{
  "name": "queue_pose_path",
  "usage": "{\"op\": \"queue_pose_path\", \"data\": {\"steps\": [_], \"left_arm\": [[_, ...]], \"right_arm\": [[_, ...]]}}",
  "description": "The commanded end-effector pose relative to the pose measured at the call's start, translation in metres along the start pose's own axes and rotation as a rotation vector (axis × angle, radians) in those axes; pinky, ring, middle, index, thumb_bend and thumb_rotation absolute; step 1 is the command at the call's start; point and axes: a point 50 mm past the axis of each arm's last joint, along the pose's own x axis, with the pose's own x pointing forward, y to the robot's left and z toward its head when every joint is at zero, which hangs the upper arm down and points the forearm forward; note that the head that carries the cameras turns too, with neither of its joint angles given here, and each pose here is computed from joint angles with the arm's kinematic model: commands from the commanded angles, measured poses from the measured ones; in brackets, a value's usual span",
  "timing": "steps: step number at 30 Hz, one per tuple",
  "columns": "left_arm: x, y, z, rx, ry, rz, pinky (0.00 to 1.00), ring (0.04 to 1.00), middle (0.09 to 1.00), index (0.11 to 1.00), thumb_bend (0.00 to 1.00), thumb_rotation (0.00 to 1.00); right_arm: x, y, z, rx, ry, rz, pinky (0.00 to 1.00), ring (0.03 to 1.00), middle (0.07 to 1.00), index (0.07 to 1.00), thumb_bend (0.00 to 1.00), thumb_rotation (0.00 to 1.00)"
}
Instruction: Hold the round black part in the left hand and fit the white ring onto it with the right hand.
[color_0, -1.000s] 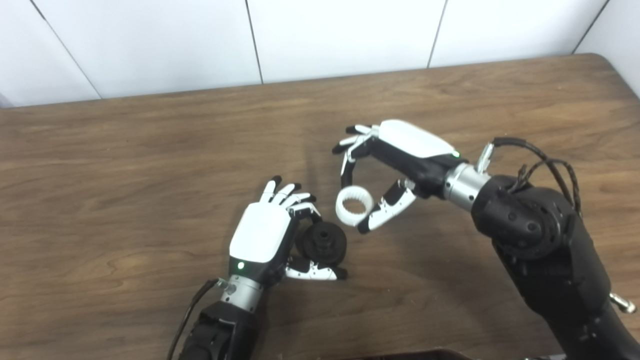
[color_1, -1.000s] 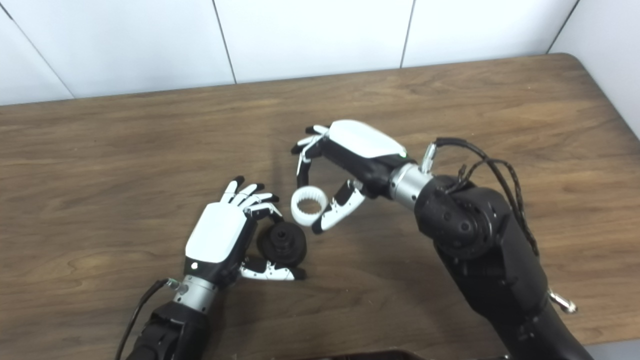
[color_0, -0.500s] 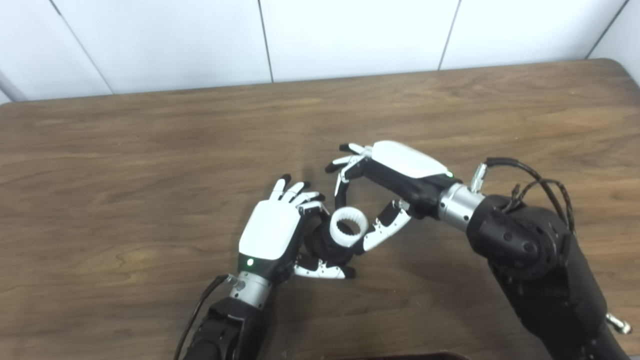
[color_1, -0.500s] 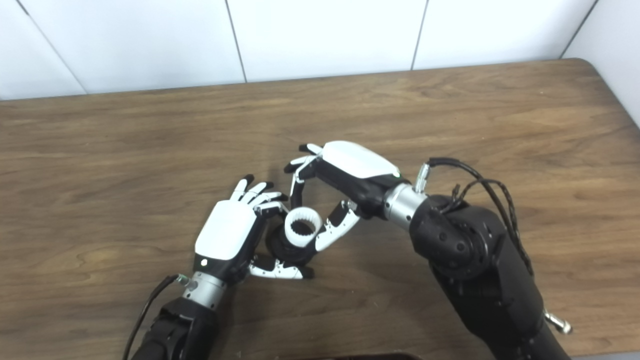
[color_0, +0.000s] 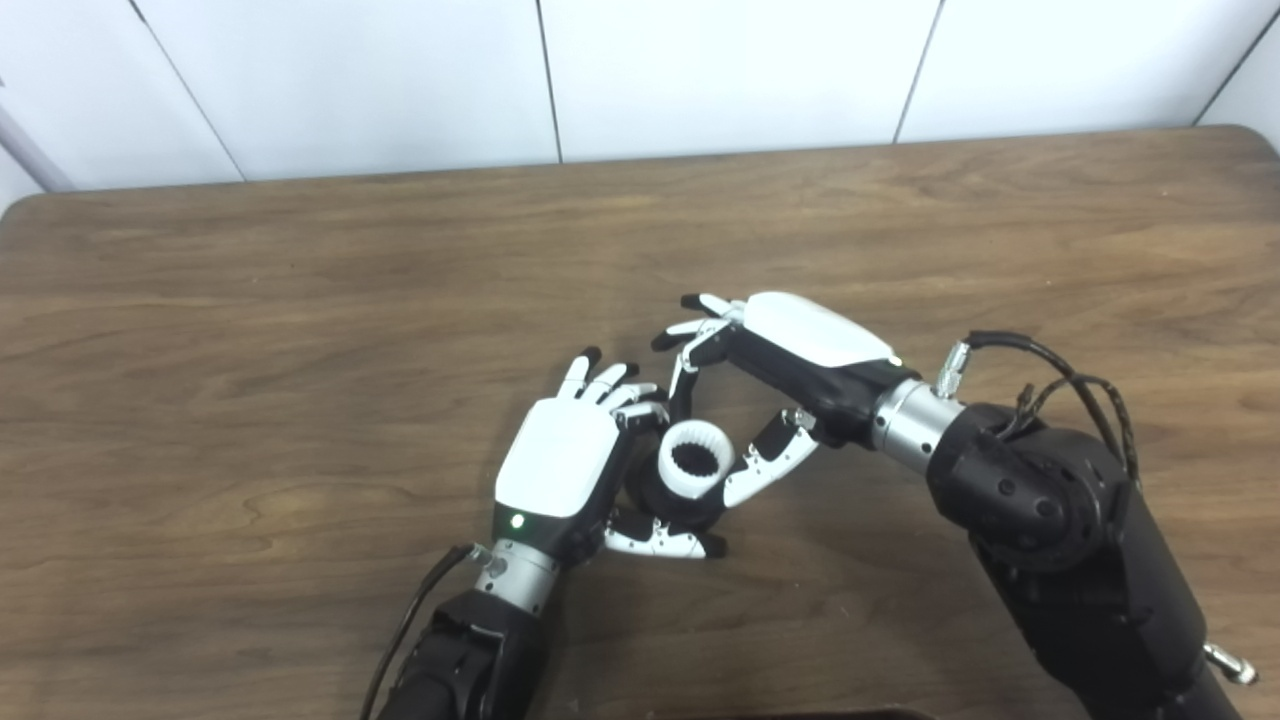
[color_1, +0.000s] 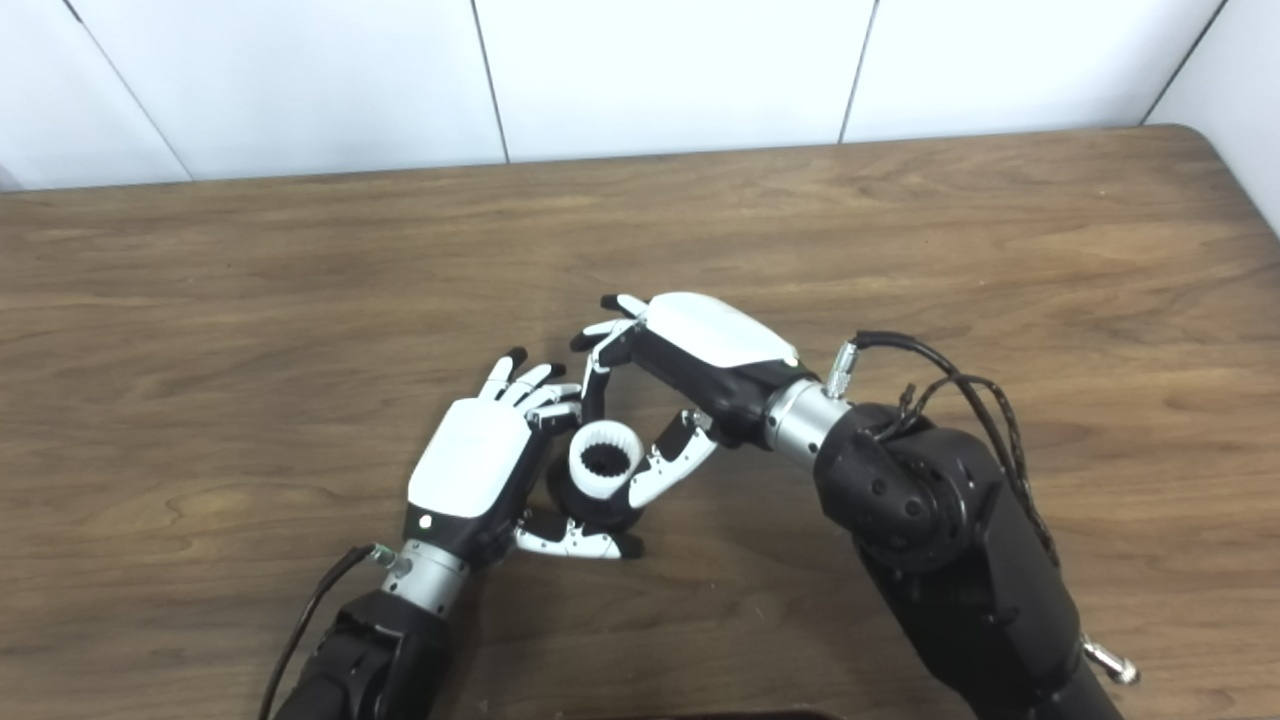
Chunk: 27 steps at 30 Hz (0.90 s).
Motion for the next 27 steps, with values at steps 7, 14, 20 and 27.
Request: {"op": "queue_pose_path", "data": {"steps": [7, 14, 20, 27], "left_arm": [[0.006, 0.007, 0.006, 0.011, -0.012, 0.039, 1.00, 0.903, 0.787, 0.484, 0.52, 0.05], [0.007, 0.007, 0.009, 0.009, -0.009, 0.042, 1.00, 0.903, 0.789, 0.484, 0.52, 0.05], [0.008, 0.008, 0.010, 0.011, -0.012, 0.050, 1.00, 0.901, 0.789, 0.484, 0.52, 0.05], [0.009, 0.010, 0.011, 0.009, -0.009, 0.048, 1.00, 0.903, 0.789, 0.484, 0.52, 0.05]], "right_arm": [[0.008, -0.011, 0.006, -0.042, -0.038, -0.074, 1.00, 0.996, 0.862, 0.485, 0.52, 0.13], [0.010, -0.009, 0.004, -0.048, -0.034, -0.073, 1.00, 0.996, 0.860, 0.485, 0.52, 0.13], [0.010, -0.004, 0.001, -0.046, -0.032, -0.065, 1.00, 0.991, 0.854, 0.485, 0.52, 0.13], [0.010, 0.004, -0.001, -0.051, -0.034, -0.045, 1.00, 0.994, 0.849, 0.484, 0.52, 0.13]]}}
